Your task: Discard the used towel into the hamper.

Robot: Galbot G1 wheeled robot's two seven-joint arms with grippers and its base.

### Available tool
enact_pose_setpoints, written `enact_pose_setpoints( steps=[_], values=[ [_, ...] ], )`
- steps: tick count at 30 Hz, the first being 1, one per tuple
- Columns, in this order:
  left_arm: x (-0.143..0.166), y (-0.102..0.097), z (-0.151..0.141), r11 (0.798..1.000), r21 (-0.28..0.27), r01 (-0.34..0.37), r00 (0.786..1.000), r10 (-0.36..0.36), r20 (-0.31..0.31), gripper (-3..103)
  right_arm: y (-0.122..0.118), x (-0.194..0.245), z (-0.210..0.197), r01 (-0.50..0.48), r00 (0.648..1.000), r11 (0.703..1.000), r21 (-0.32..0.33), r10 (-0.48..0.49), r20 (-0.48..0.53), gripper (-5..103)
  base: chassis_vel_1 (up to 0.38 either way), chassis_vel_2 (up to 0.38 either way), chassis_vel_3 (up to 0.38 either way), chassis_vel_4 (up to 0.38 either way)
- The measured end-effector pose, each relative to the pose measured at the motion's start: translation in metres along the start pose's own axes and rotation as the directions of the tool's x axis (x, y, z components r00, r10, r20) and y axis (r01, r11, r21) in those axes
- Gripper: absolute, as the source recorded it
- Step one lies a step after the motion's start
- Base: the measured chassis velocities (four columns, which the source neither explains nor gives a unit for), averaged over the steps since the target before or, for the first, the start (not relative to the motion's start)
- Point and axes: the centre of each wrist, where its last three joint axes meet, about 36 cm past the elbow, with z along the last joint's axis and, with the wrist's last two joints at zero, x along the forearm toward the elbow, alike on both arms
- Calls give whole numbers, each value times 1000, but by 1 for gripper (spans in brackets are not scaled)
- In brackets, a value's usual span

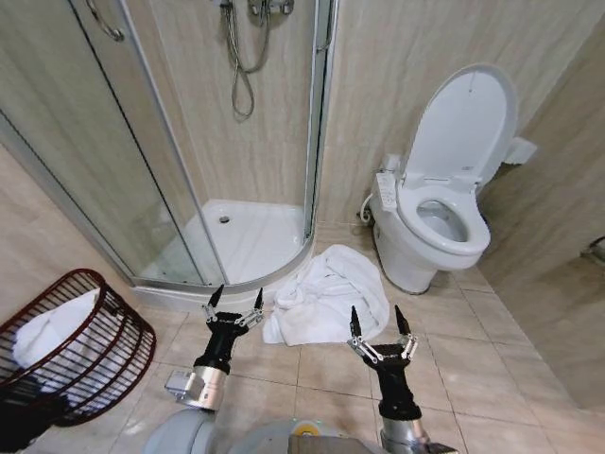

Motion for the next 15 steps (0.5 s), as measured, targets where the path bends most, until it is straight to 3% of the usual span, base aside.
enact_pose_setpoints(
  steps=[11, 15],
  values=[
    [0, 0, 0, 1000, 1, 0, 1000, 0, 0, 100, -1, 1, 4, -1, 1000, 1000, -1, 1, -5, 100, -133, -122, 136, 127],
    [0, 0, 0, 1000, 1, 0, 1000, 0, 0, 100, -6, 0, 8, 56, 998, 998, -17, -55, 40, 100, -152, -152, 145, 135]
  ],
)
